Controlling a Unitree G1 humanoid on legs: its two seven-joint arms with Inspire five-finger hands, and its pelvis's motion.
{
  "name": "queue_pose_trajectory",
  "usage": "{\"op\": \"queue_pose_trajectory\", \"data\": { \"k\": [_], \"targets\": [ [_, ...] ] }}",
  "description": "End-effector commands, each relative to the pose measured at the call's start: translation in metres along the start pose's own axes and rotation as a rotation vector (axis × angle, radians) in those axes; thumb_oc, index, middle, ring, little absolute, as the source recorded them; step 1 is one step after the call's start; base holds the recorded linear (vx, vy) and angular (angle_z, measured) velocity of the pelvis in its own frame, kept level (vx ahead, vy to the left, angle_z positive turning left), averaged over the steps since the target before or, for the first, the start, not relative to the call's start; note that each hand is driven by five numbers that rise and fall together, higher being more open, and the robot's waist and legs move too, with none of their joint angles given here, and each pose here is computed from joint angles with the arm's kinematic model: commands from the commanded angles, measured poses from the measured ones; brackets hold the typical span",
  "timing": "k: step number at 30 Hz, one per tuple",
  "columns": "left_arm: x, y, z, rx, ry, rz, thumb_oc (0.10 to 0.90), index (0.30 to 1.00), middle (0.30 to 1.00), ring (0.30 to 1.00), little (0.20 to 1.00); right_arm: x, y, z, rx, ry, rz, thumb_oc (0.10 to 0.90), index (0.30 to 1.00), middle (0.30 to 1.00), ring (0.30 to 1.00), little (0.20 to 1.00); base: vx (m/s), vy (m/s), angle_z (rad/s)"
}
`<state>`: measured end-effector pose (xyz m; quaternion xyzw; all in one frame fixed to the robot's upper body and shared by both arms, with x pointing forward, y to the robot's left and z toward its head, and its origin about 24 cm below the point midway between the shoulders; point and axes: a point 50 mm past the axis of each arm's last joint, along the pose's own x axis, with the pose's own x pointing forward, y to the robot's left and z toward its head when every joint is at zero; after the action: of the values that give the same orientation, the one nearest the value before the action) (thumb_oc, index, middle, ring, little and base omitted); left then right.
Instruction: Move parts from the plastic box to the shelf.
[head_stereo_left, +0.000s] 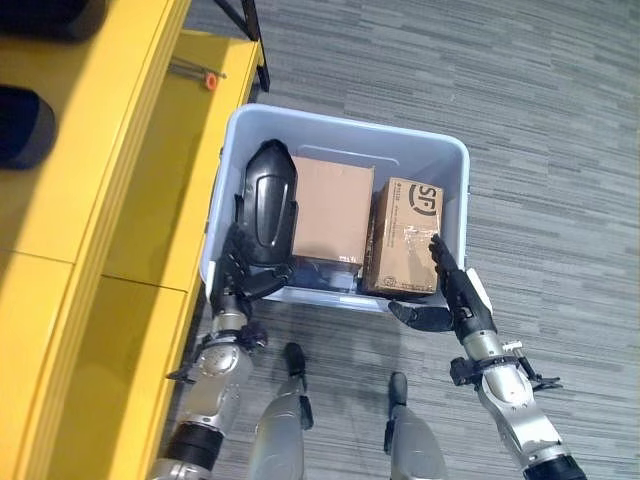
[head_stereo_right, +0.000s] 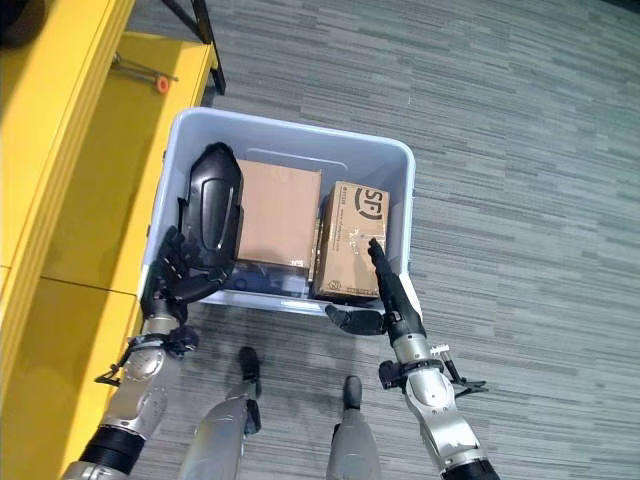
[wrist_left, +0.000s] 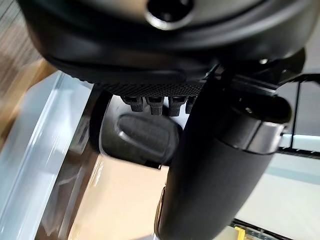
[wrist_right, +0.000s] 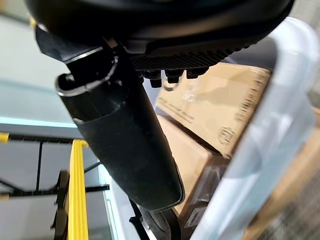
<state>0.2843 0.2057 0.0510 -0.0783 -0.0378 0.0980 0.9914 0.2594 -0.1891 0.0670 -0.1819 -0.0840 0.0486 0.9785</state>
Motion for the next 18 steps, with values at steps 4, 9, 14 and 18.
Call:
{"op": "queue_pose_trajectory", "data": {
  "k": [4,9,14,18],
  "targets": [
    [-0.009,-0.018,0.029,-0.101,-0.173,-0.095,0.900,1.000,1.000,1.000,1.000,0.022,-0.047,0.071,-0.345,-0.367,-0.124,0.900,1.000,1.000,1.000,1.000,0.03,-0.071,0.30],
    [-0.013,-0.017,0.029,-0.095,-0.166,-0.112,0.900,1.000,1.000,1.000,1.000,0.038,-0.060,0.101,-0.557,-0.476,-0.126,0.900,1.000,1.000,1.000,1.000,0.03,-0.070,0.32],
    [-0.020,-0.017,0.030,-0.103,-0.161,-0.135,0.900,1.000,1.000,1.000,1.000,0.063,-0.071,0.153,-0.914,-0.628,-0.095,0.900,1.000,1.000,1.000,1.000,0.03,-0.059,0.36],
    [-0.020,-0.017,0.032,-0.103,-0.164,-0.142,0.900,1.000,1.000,1.000,1.000,0.078,-0.070,0.176,-1.069,-0.675,-0.063,0.900,1.000,1.000,1.000,1.000,0.01,-0.020,0.23]
  ]
}}
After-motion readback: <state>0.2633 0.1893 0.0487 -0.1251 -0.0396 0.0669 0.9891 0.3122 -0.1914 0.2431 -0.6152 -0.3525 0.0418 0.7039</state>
